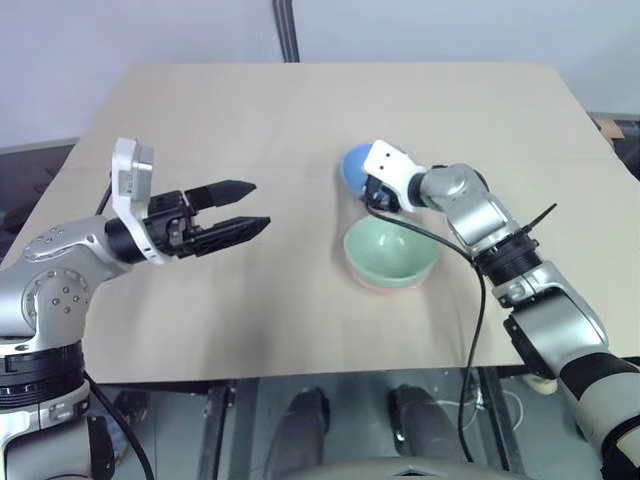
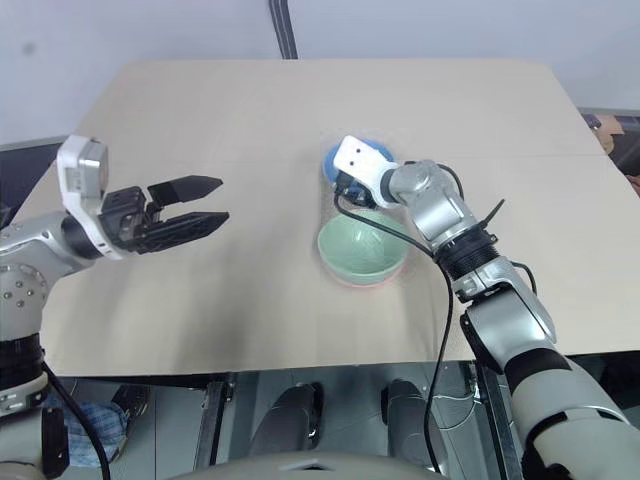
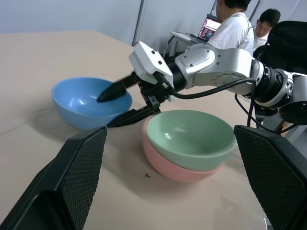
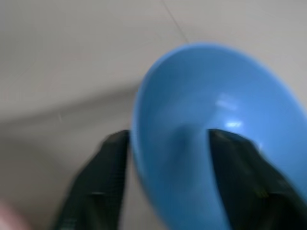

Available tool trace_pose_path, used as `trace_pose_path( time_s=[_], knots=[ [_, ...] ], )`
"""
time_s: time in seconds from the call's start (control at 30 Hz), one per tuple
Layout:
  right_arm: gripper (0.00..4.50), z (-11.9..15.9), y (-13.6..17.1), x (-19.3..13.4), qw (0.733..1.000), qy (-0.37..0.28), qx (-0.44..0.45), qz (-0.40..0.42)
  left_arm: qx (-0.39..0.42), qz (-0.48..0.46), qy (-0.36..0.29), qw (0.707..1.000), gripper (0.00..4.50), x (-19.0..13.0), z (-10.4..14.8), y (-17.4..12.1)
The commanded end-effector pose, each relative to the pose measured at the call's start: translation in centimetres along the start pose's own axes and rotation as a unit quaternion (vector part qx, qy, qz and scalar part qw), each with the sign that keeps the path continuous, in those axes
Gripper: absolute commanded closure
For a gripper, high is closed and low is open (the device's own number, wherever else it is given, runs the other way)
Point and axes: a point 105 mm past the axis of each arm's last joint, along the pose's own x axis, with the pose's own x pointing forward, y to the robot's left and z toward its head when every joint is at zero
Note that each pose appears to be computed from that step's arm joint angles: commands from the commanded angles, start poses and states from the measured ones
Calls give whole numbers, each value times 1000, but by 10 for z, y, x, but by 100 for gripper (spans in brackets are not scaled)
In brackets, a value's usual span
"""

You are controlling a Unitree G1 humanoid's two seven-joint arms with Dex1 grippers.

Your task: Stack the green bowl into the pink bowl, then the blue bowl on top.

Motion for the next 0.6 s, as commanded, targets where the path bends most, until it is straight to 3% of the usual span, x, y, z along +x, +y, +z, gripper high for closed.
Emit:
trace_pose_path(
  time_s=[0.03, 0.1, 0.37, 0.6],
  knots=[
    [358, 15, -8, -4, 1000, -19, -1, -14, 24, 1, -5, 1000, 0, -1, 10, 1],
    [442, 16, -7, -4, 1000, -20, 0, -13, 24, 1, -5, 1000, 0, -1, 10, 2],
    [442, 30, -4, -15, 999, -44, -27, -2, 27, -3, -6, 1000, 0, 0, 10, 2],
    [442, 58, 2, -58, 994, -88, -59, 29, 35, -19, -5, 999, 0, 0, 10, -2]
  ],
)
